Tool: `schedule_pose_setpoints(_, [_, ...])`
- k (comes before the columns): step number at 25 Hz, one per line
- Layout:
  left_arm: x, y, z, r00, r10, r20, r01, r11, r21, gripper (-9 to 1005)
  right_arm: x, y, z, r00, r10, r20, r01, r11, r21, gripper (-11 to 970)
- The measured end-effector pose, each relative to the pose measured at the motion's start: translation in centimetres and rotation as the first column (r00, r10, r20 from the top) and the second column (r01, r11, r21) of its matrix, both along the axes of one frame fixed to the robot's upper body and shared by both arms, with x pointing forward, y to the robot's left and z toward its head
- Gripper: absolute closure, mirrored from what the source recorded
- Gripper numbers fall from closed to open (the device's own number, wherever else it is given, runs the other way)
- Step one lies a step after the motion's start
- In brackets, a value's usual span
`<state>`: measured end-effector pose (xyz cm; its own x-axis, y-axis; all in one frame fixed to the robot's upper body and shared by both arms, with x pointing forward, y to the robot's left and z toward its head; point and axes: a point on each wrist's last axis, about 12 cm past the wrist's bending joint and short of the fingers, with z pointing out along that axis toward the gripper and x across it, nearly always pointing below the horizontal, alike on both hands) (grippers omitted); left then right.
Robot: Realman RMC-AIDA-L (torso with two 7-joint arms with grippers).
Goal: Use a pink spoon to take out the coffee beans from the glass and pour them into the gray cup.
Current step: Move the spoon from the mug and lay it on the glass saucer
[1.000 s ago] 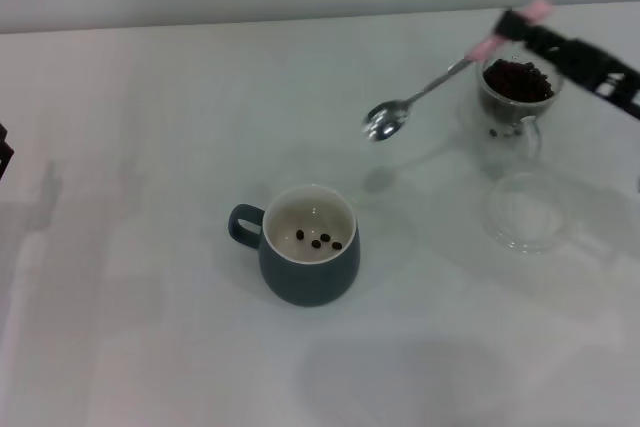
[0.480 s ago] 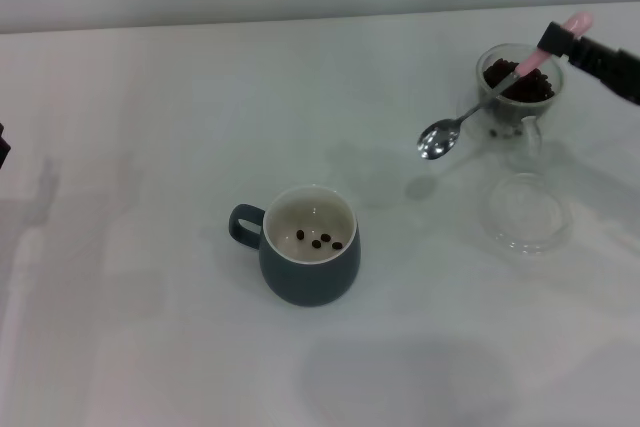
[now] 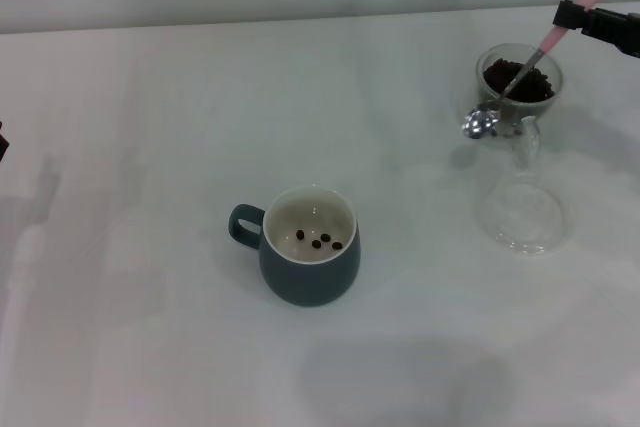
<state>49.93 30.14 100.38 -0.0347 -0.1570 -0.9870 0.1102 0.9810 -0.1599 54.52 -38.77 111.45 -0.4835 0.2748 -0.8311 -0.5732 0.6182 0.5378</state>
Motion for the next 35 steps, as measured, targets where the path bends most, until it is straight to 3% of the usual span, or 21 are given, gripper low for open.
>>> schedule_pose_setpoints(8, [0.1, 0.1, 0.1, 1.0, 0.009, 0.007, -0.009, 1.0, -0.004, 191, 1.6, -0.7, 0.7, 0.998, 0.016, -0.054, -0.022, 0.994, -0.112, 815])
schedule_pose_setpoints(16, [0.3, 0.0, 0.2, 1.0, 0.007, 0.009, -0.007, 1.0, -0.004, 192, 0.7, -2.9, 2.0, 0.997, 0.042, -0.067, -0.051, 0.989, -0.137, 815])
schedule_pose_setpoints(24, [0.4, 0.0, 0.3, 1.0, 0.005, 0.011, -0.005, 1.0, -0.004, 191, -0.4, -2.9, 0.0, 0.988, 0.05, -0.149, -0.081, 0.975, -0.209, 814])
schedule_pose_setpoints(35, [0.3, -0.1, 0.2, 1.0, 0.005, 0.011, -0.005, 1.0, -0.006, 192, -0.4, -1.5, -1.8, 0.98, 0.058, -0.191, -0.11, 0.955, -0.275, 815])
